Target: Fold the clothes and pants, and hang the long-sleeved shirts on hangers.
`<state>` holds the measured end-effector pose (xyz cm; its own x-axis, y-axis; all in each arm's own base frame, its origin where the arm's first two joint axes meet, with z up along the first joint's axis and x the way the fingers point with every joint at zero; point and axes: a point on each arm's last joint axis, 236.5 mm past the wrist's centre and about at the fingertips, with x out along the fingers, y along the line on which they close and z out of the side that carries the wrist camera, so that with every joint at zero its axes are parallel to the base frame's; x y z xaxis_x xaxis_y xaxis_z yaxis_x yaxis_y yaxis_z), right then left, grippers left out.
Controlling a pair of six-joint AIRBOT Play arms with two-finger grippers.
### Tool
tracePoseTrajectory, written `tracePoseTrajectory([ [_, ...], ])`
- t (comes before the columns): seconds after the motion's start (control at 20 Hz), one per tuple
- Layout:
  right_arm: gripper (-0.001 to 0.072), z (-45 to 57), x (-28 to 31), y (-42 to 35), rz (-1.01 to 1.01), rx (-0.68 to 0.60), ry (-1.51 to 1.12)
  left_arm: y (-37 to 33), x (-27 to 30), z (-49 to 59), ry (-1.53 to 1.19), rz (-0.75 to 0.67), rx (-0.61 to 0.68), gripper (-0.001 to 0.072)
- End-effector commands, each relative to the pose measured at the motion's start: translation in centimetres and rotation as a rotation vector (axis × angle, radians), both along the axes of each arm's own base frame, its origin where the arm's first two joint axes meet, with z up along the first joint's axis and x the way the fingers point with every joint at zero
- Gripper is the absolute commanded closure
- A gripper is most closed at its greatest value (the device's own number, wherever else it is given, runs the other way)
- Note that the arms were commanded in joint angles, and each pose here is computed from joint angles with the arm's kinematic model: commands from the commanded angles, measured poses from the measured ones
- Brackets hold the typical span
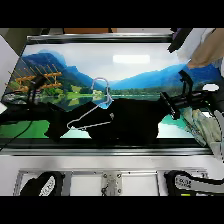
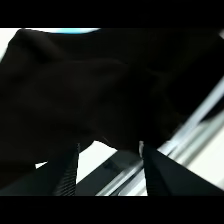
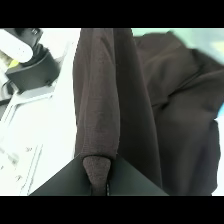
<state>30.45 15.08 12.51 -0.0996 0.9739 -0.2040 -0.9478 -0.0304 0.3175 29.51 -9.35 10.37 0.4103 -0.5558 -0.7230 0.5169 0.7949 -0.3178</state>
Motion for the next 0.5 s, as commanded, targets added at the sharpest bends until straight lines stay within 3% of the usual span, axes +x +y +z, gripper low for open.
tracePoseTrajectory([
  [0.0, 0.07, 3.2, 1.2, -0.4, -0.098, 0.046, -0.059, 4.7, 1.7, 1.9, -0.07, 0.331, -0.057, 0.0312],
  [0.15, 0.07, 4.3, 0.7, -0.4, -0.106, 0.043, -0.096, 5.8, 0.8, -1.5, 0.02, 0.532, -0.154, 0.031],
  [0.25, 0.07, 4.4, 0.7, -0.3, -0.11, 0.041, -0.102, 4.7, -0.2, -3.4, 0.106, 0.593, -0.231, 0.031],
  [0.45, 0.07, 4.1, 1.8, -0.4, -0.165, 0.025, -0.065, -1.2, -1.8, -4.0, 0.164, 0.5, -0.329, 0.0312],
])
